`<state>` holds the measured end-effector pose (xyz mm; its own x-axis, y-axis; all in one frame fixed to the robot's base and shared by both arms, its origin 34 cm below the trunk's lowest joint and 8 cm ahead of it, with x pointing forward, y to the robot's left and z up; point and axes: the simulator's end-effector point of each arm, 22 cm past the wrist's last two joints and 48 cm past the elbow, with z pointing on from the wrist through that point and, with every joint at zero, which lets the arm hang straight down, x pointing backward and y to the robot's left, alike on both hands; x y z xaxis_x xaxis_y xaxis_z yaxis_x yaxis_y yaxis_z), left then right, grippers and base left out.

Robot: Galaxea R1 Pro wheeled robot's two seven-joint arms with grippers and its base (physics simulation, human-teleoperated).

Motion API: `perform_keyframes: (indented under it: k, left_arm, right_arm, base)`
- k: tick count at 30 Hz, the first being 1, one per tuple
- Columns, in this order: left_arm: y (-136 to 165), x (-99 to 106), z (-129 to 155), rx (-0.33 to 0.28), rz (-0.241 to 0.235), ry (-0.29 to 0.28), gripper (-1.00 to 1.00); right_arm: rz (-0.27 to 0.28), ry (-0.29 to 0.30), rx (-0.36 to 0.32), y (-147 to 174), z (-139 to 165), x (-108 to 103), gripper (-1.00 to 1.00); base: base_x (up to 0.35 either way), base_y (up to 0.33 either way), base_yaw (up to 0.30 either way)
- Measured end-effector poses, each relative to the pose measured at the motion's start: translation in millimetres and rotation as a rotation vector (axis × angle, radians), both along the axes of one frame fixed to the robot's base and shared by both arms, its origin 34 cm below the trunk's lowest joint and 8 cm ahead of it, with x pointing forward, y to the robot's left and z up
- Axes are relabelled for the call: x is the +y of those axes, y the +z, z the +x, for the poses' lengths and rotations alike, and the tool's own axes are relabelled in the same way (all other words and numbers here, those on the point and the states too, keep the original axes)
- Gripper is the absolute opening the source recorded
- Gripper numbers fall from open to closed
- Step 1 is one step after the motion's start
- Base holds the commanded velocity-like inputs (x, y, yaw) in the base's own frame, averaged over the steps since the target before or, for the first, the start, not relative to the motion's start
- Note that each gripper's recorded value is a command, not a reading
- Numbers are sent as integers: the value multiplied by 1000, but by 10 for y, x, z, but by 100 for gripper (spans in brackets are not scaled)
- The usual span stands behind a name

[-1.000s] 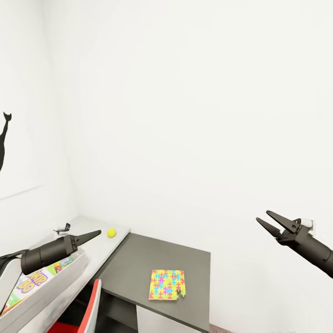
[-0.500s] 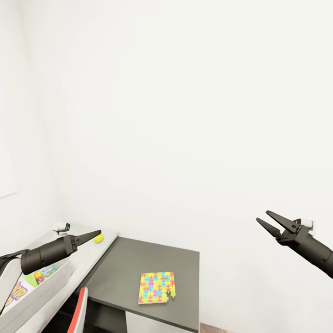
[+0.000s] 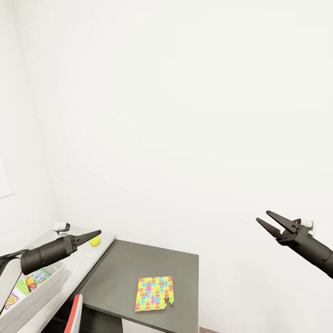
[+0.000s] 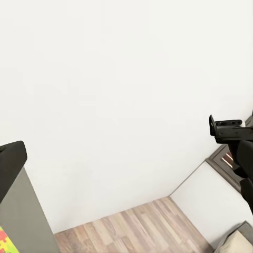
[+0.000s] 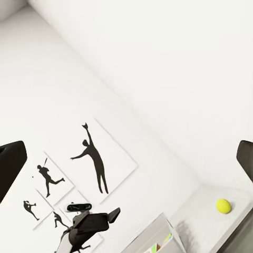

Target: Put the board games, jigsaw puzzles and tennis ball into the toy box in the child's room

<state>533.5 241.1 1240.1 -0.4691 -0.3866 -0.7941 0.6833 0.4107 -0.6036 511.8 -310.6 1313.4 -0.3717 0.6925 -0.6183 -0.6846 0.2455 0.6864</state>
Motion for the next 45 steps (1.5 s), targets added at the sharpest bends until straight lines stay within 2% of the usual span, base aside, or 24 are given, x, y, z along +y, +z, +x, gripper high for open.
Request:
perform_keyframes:
  k: [25,31,39,45]
  left_arm:
    - [-84,15,50,19,0,1,100]
    - [-128,17,72,30,-1,1,100]
    - [-131,142,121,32,-14,32,100]
    - [-163,160,145,40,-16,36,100]
  right_arm:
    - [2,2,23,-88,64,-2,100]
    - [2,2,32,-128,95,1,100]
    - [2,3,46,-185,132,3,100]
    - [1,3,56,-226,161,3,100]
  base:
    - [-35,-67,0]
    - [-2,29,0]
    - [0,130,-1]
    - [0,22,-60]
